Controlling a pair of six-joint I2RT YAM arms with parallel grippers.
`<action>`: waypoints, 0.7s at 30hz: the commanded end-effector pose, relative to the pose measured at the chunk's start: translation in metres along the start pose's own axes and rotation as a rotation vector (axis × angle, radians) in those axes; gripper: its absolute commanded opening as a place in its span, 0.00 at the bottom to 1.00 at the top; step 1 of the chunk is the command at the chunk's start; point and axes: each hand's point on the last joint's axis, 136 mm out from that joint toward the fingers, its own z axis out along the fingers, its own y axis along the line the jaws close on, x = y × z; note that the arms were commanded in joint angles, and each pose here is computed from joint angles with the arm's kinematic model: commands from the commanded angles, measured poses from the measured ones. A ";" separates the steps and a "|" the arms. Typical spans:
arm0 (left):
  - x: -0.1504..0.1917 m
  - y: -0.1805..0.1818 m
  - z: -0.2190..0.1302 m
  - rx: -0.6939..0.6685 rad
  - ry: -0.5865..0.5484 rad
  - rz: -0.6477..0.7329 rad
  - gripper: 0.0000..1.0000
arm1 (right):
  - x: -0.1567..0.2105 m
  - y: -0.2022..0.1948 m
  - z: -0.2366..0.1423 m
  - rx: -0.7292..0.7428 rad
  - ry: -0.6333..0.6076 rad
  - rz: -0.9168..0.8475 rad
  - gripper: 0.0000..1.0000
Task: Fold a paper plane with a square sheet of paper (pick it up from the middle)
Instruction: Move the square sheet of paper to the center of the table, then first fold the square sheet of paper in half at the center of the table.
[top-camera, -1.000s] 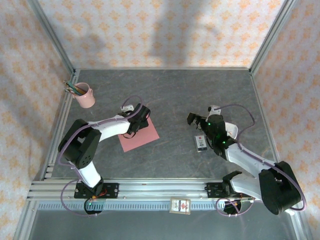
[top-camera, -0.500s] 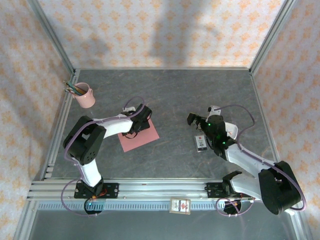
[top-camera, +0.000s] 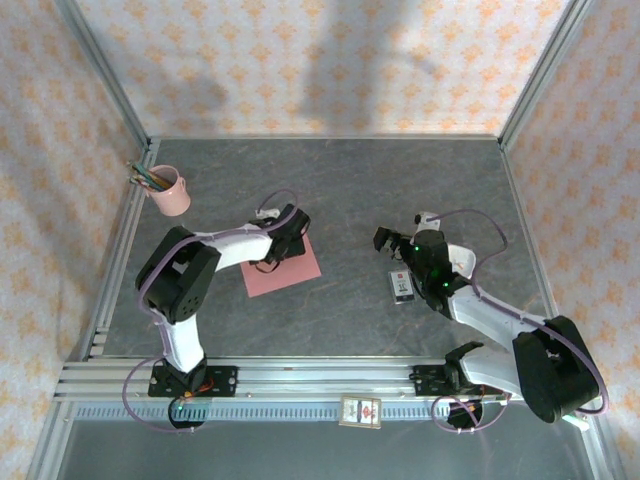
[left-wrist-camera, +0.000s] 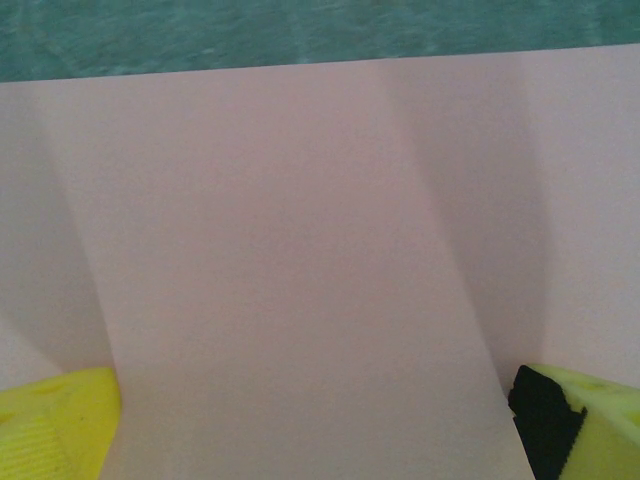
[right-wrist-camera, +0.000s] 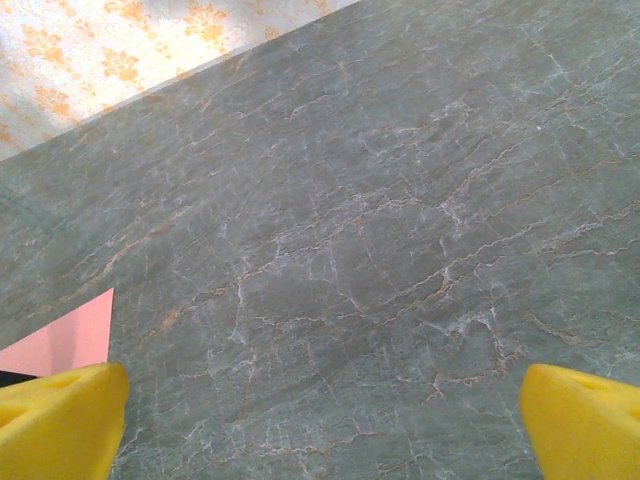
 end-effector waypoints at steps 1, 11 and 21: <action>0.021 -0.023 0.010 0.089 0.096 0.137 0.99 | -0.006 -0.005 0.000 0.028 -0.032 0.004 1.00; 0.000 -0.070 -0.008 0.206 0.017 0.440 0.98 | -0.005 -0.011 0.002 0.064 -0.032 -0.007 1.00; -0.001 -0.052 -0.026 0.145 0.023 0.263 0.98 | 0.005 -0.016 0.011 0.087 0.001 -0.015 1.00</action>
